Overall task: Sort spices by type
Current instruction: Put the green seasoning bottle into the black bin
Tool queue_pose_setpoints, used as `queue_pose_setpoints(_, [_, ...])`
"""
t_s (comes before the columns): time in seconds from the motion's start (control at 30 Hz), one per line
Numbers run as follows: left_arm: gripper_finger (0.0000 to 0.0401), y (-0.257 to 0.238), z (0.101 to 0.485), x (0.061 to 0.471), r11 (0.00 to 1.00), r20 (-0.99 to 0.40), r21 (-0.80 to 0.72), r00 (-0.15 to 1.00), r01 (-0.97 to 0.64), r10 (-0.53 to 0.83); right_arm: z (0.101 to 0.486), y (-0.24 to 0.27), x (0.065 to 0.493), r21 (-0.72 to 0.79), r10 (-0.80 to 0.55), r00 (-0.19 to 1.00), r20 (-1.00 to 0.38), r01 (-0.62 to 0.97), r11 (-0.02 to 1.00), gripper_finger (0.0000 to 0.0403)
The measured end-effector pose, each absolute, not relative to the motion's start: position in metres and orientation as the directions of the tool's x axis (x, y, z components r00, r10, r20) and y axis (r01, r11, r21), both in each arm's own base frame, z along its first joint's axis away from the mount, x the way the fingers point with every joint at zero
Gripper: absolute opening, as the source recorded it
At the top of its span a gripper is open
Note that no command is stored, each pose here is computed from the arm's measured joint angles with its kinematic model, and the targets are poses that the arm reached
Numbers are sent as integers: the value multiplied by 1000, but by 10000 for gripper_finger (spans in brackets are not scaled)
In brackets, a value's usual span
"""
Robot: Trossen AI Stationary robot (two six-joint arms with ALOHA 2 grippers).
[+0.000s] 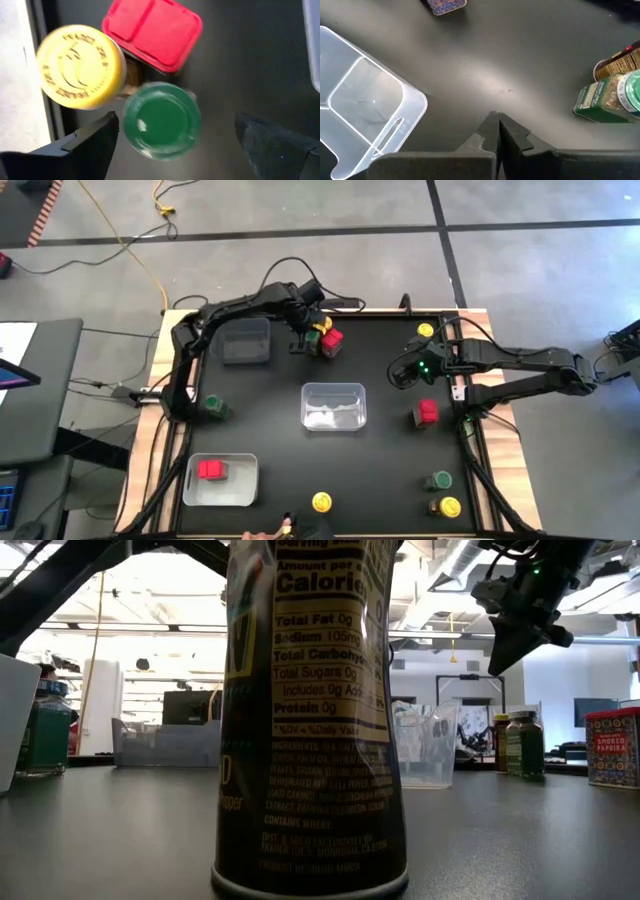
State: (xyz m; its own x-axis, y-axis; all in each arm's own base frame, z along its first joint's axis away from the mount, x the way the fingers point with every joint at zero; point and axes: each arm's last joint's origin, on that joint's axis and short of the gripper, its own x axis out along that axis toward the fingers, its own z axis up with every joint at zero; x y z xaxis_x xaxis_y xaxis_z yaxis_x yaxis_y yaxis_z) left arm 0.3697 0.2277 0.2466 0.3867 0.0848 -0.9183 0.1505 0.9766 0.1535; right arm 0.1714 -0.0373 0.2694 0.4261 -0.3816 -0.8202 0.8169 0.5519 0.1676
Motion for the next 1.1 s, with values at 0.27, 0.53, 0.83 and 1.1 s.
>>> queue_pose_setpoints(0.27, [377,229,236,374,980,-926,130,372,152,65,270,-34,172,175,-372,436,-820,808,562,31])
queue_pose_setpoints(0.53, [377,229,226,378,979,-933,123,354,159,60,270,-31,173,177,-364,444,-819,799,575,31])
queue_pose_setpoints(0.83, [358,227,222,384,969,-931,177,348,172,109,270,-32,174,185,-365,451,-815,798,573,31])
queue_pose_setpoints(1.1, [314,227,222,384,968,-933,185,338,169,119,270,-32,174,185,-365,451,-815,798,573,31])
